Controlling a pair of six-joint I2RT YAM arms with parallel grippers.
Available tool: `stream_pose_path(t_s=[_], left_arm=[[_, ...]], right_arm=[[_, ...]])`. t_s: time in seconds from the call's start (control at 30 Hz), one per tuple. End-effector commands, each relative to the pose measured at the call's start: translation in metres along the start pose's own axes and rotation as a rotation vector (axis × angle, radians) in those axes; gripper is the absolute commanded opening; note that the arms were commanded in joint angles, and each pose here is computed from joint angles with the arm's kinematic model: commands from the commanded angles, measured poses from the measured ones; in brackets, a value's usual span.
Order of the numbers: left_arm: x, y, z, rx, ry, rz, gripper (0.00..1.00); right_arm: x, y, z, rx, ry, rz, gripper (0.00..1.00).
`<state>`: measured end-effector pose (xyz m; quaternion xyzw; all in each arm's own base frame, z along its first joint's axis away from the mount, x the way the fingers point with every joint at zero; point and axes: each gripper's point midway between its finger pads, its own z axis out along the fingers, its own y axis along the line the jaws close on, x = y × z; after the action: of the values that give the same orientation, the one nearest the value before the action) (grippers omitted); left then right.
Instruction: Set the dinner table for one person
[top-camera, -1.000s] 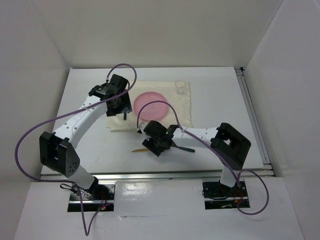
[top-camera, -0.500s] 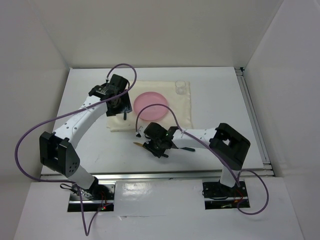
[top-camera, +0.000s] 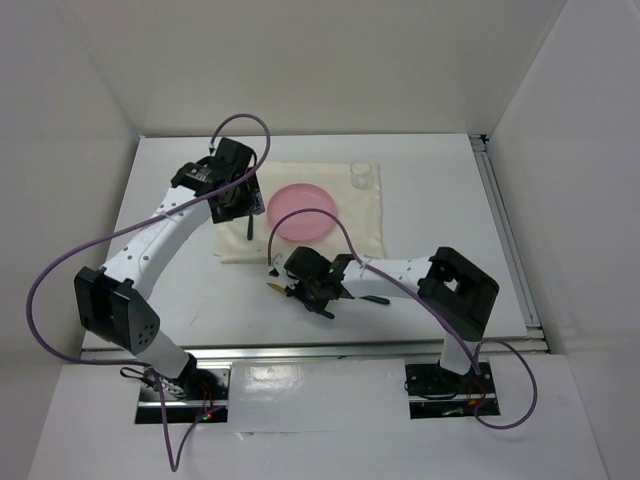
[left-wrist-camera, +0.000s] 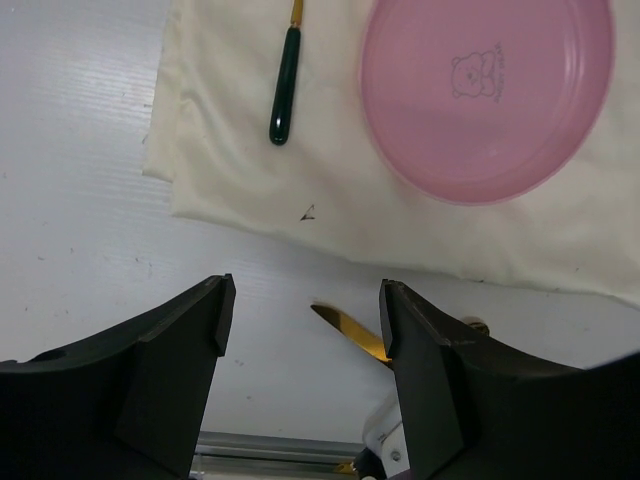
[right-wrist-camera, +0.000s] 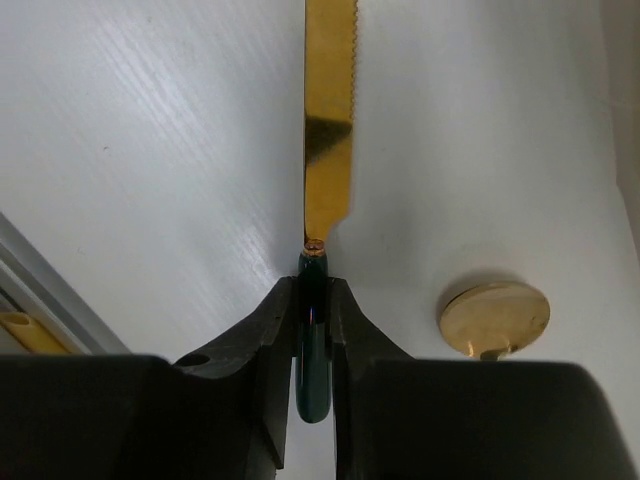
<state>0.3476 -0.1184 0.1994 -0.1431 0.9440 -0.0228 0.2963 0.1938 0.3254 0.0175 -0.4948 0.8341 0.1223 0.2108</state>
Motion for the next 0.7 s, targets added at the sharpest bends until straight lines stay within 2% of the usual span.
stream_pose_path(t_s=[0.0, 0.37, 0.5, 0.67], left_arm=[[-0.02, -0.01, -0.026, 0.06, -0.059, -0.013, 0.77], [-0.051, -0.018, -0.07, 0.125, -0.156, -0.034, 0.78], [-0.063, -0.012, -0.081, 0.125, -0.194, -0.048, 0.78], [-0.068, -0.005, -0.084, 0.119, -0.207, -0.066, 0.78]], right_arm=[[-0.032, 0.004, -0.031, 0.012, -0.098, -0.001, 0.0], [-0.043, -0.012, -0.077, 0.117, -0.162, 0.086, 0.0], [-0.049, -0.045, -0.104, 0.151, -0.221, 0.299, 0.0], [-0.053, -0.086, -0.116, 0.197, -0.237, 0.512, 0.0]])
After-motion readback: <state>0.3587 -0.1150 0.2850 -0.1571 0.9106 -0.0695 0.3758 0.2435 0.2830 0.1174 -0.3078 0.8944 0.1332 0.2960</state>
